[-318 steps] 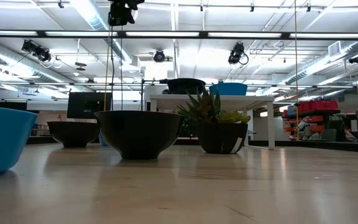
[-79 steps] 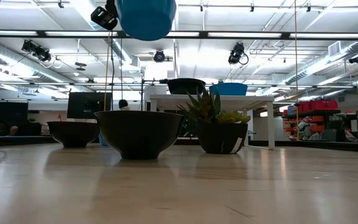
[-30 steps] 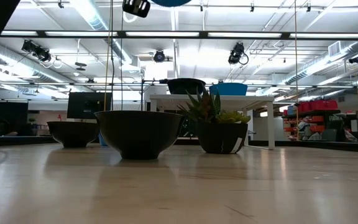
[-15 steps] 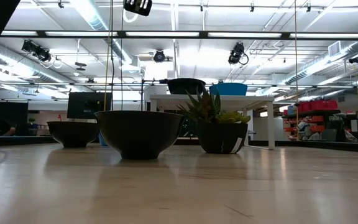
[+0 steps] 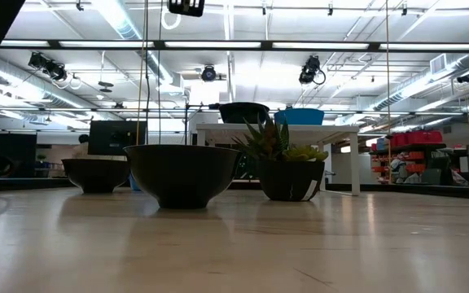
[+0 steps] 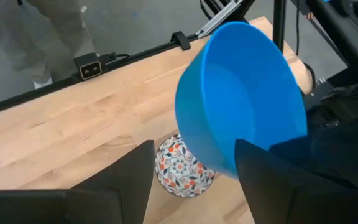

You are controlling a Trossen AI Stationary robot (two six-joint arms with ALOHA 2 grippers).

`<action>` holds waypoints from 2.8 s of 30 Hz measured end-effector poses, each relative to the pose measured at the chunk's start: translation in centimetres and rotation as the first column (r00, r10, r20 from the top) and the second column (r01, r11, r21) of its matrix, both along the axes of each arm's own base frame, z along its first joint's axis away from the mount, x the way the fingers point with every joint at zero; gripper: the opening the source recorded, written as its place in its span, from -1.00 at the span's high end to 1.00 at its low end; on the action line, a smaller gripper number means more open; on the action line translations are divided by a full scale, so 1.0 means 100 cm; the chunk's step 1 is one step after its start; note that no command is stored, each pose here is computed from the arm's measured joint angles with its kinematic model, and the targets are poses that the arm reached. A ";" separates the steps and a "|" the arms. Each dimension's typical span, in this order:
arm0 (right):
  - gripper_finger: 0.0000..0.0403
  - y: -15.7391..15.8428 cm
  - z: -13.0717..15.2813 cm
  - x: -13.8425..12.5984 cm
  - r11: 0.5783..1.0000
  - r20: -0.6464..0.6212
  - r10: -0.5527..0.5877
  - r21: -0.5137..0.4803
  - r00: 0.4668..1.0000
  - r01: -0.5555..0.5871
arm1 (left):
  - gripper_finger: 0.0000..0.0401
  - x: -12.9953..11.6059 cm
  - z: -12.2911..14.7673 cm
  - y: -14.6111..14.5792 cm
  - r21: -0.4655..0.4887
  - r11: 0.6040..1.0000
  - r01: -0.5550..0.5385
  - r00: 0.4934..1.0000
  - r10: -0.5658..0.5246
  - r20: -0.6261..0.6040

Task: Pick & Place Mini bowls
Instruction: Stack the bottom blue bowl on the blue bowl on the shelf

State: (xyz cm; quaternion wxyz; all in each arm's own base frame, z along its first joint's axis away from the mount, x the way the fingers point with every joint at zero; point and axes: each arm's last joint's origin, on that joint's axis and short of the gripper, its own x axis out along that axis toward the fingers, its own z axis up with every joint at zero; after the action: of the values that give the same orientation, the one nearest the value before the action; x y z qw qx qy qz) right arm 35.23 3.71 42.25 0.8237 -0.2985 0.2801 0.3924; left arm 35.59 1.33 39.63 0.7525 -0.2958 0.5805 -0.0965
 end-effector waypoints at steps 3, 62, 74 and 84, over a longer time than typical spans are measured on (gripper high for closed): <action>-0.11 -0.001 0.000 0.000 1.000 0.006 0.006 -0.006 1.000 -0.006 | 0.98 0.000 0.000 0.000 0.009 1.000 0.010 1.000 -0.010 0.008; 0.99 -0.013 -0.001 -0.005 0.991 -0.113 -0.099 0.082 0.989 0.108 | 0.81 0.003 0.002 0.023 -0.099 0.985 -0.141 0.990 0.140 -0.010; 1.00 -0.018 0.010 -0.018 0.993 -0.080 -0.075 0.089 0.994 0.082 | 0.25 0.007 0.006 0.035 -0.097 0.994 -0.041 0.989 0.054 0.137; 1.00 -0.021 0.010 -0.020 0.985 -0.113 -0.057 0.157 0.992 0.075 | 0.00 0.006 0.008 0.047 -0.013 0.995 0.100 0.957 -0.092 0.274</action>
State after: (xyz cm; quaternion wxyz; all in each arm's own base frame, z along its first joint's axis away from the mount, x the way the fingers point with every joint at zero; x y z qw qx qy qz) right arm 33.24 1.64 43.29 0.8413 -0.1999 0.3014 0.4018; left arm 36.14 6.05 40.42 0.8159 -0.2610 0.4834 -0.1804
